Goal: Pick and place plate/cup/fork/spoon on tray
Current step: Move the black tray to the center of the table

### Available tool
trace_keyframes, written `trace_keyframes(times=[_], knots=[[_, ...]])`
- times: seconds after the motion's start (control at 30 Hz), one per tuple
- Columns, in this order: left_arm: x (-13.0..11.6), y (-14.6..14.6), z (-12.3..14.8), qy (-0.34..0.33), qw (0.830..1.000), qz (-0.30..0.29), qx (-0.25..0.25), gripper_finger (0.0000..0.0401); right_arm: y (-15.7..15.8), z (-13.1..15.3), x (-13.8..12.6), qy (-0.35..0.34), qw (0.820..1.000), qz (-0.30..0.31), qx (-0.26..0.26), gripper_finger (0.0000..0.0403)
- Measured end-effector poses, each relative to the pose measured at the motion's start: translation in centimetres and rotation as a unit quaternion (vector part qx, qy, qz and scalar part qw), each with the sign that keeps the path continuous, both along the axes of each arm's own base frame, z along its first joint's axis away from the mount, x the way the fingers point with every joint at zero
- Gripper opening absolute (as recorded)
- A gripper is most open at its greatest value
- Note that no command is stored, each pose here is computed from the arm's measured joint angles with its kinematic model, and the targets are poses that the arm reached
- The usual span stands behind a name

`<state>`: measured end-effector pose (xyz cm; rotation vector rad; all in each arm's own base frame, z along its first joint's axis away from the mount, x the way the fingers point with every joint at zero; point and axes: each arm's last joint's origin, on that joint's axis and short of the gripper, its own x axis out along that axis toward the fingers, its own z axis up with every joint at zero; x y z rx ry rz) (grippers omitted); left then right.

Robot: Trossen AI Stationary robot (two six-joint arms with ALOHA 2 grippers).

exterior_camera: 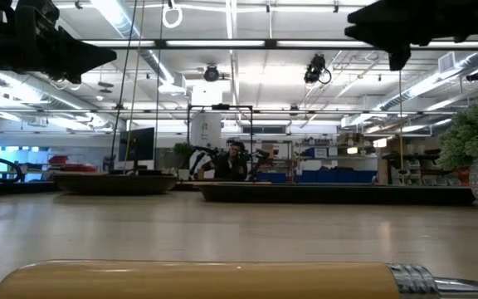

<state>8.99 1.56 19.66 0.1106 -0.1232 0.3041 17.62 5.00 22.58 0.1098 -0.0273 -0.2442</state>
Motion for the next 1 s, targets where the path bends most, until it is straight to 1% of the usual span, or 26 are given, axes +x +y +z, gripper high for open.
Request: trace_keyframes(times=[0.1, 0.2, 0.3, 0.37, 0.43, 0.53, 0.6, 0.7, 0.87, 0.93, 1.0], knots=[[0.0, 0.0, 0.0, 0.0, 1.0, 0.0, 0.0, 0.0011, -0.7, 0.6, 0.7, 0.069, 0.997, -0.026, -0.014, 0.019], [0.0, 0.0, 0.0, 0.0, 1.0, 0.0, 0.0, 0.0011, -1.7, 1.4, 1.7, 0.141, 0.988, -0.056, -0.022, 0.0236], [0.0, 0.0, 0.0, 0.0, 1.0, 0.0, 0.0, 0.0011, -2.7, 2.7, 3.0, 0.197, 0.978, -0.068, -0.026, 0.0268], [0.0, 0.0, 0.0, 0.0, 1.0, 0.0, 0.0, 0.0011, -3.4, 3.4, 4.1, 0.224, 0.971, -0.079, -0.025, 0.028], [0.0, 0.0, 0.0, 0.0, 1.0, 0.0, 0.0, 0.0011, -4.4, 3.9, 5.2, 0.246, 0.965, -0.09, -0.022, 0.0283], [0.0, 0.0, 0.0, 0.0, 1.0, 0.0, 0.0, 0.0011, -6.0, 4.3, 7.1, 0.264, 0.961, -0.081, -0.013, 0.0279], [0.0, 0.0, 0.0, 0.0, 1.0, 0.0, 0.0, 0.0011, -6.9, 4.2, 8.1, 0.277, 0.958, -0.072, -0.005, 0.0275], [0.0, 0.0, 0.0, 0.0, 1.0, 0.0, 0.0, 0.0011, -8.0, 3.6, 9.4, 0.294, 0.953, -0.075, 0.01, 0.027], [0.0, 0.0, 0.0, 0.0, 1.0, 0.0, 0.0, 0.0011, -9.6, 2.1, 10.3, 0.326, 0.941, -0.079, 0.033, 0.0261], [0.0, 0.0, 0.0, 0.0, 1.0, 0.0, 0.0, 0.0011, -10.1, 1.3, 10.3, 0.343, 0.934, -0.085, 0.051, 0.0258], [0.0, 0.0, 0.0, 0.0, 1.0, 0.0, 0.0, 0.0011, -10.5, 0.5, 10.3, 0.365, 0.925, -0.078, 0.077, 0.0257]])
